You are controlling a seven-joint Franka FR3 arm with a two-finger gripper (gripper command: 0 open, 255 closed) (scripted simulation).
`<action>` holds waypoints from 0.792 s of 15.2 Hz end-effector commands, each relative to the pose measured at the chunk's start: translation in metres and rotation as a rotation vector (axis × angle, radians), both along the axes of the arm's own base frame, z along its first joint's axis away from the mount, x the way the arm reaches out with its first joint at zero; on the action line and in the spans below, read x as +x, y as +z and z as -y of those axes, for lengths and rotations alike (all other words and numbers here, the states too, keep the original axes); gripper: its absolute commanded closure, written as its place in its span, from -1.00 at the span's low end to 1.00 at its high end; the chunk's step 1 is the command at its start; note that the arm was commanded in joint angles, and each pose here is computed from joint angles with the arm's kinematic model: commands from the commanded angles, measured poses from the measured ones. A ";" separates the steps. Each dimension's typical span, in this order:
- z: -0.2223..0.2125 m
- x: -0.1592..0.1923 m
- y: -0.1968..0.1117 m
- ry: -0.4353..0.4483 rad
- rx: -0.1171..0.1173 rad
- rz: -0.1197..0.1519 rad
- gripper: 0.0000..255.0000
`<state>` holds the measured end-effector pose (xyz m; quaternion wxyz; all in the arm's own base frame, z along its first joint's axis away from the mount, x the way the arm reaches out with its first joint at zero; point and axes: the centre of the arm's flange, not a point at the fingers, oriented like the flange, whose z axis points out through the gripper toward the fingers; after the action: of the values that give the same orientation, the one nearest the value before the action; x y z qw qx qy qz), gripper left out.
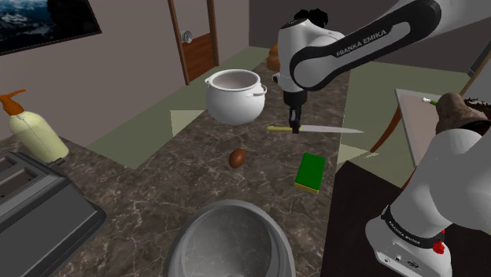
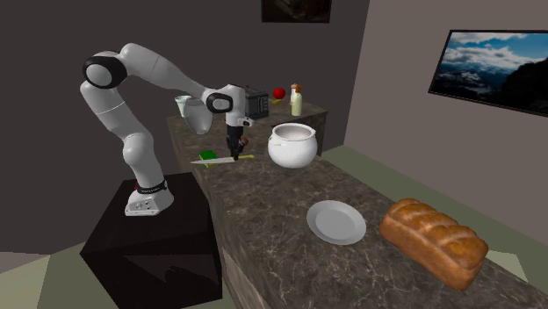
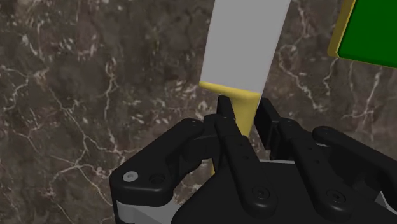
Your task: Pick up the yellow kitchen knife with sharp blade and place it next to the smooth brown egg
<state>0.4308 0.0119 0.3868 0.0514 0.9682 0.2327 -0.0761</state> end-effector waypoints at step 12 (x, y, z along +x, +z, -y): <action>-0.001 0.000 -0.038 0.000 0.000 0.000 1.00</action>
<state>0.4306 0.0128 0.3495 0.0514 0.9682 0.2327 -0.0758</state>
